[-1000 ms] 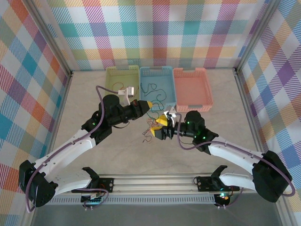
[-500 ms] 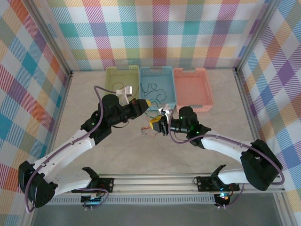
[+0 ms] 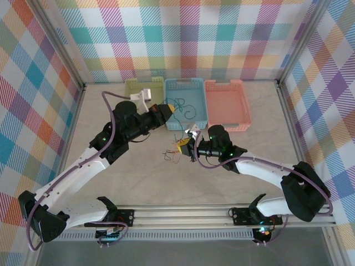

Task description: Untangle the cables

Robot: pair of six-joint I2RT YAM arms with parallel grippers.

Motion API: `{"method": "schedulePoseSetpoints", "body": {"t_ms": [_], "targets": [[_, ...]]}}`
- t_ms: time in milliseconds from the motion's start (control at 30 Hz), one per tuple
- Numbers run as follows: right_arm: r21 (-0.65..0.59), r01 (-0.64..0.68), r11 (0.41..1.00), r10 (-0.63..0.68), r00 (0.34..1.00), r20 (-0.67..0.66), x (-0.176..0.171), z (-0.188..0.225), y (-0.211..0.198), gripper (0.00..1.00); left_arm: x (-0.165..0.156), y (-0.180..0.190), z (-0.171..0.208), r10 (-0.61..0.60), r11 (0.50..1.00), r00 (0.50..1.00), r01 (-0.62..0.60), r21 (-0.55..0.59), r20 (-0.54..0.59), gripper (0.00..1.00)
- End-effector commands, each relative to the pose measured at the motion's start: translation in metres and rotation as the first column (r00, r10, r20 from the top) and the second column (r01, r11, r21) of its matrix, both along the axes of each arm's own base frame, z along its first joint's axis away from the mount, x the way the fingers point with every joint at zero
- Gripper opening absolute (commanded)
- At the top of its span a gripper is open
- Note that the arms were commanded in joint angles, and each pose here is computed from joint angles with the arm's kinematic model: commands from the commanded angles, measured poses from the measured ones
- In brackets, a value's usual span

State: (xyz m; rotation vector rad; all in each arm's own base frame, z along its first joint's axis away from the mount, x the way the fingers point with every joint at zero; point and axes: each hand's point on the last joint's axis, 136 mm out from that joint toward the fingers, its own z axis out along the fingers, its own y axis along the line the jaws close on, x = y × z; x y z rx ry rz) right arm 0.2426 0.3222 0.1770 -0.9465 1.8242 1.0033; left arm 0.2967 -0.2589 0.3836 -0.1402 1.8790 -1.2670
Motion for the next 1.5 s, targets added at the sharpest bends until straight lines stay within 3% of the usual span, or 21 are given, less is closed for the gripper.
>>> {"method": "schedulePoseSetpoints", "body": {"t_ms": [0, 200, 400, 567, 700, 900, 1000, 1133, 1467], "targets": [[-0.110, 0.017, 0.994, -0.021, 0.999, -0.035, 0.000, -0.030, -0.012, 0.04, 0.006, 0.034, 0.074, 0.137, 0.991, 0.968, -0.132, -0.036, 0.208, 0.00], [-0.128, 0.041, 0.991, -0.051, 0.996, -0.077, 0.008, -0.040, -0.016, 0.02, 0.007, 0.074, 0.114, 0.259, 0.965, 0.917, -0.255, -0.051, 0.302, 0.00], [-0.130, 0.088, 0.988, -0.104, 0.988, -0.118, 0.021, -0.048, -0.023, 0.00, 0.003, 0.079, 0.113, 0.242, 0.970, 0.923, -0.239, -0.046, 0.300, 0.00], [-0.113, 0.075, 0.991, -0.088, 0.989, -0.117, 0.017, -0.045, -0.023, 0.01, 0.004, 0.067, 0.073, 0.175, 0.983, 0.959, -0.182, 0.011, 0.223, 0.00], [-0.102, 0.086, 0.991, -0.096, 0.990, -0.099, 0.017, -0.040, -0.025, 0.01, 0.003, 0.055, -0.004, 0.106, 0.989, 0.993, -0.111, 0.099, 0.058, 0.00], [-0.098, 0.075, 0.992, -0.087, 0.990, -0.115, 0.017, -0.042, -0.024, 0.01, -0.014, 0.036, -0.120, -0.032, 0.986, 0.994, 0.049, 0.161, -0.108, 0.43], [-0.094, 0.073, 0.993, -0.083, 0.990, -0.112, 0.017, -0.042, -0.024, 0.01, -0.019, 0.029, -0.169, -0.050, 0.987, 0.976, 0.080, 0.137, -0.214, 0.57], [-0.081, 0.039, 0.996, -0.048, 0.992, -0.114, 0.012, -0.041, -0.021, 0.02, -0.021, 0.024, -0.207, -0.049, 0.992, 0.950, 0.083, 0.098, -0.309, 0.62], [-0.035, -0.063, 0.997, 0.060, 0.995, -0.085, -0.005, -0.032, -0.016, 0.03, -0.002, 0.014, -0.219, -0.012, 0.999, 0.919, 0.027, 0.033, -0.393, 0.72]]}}
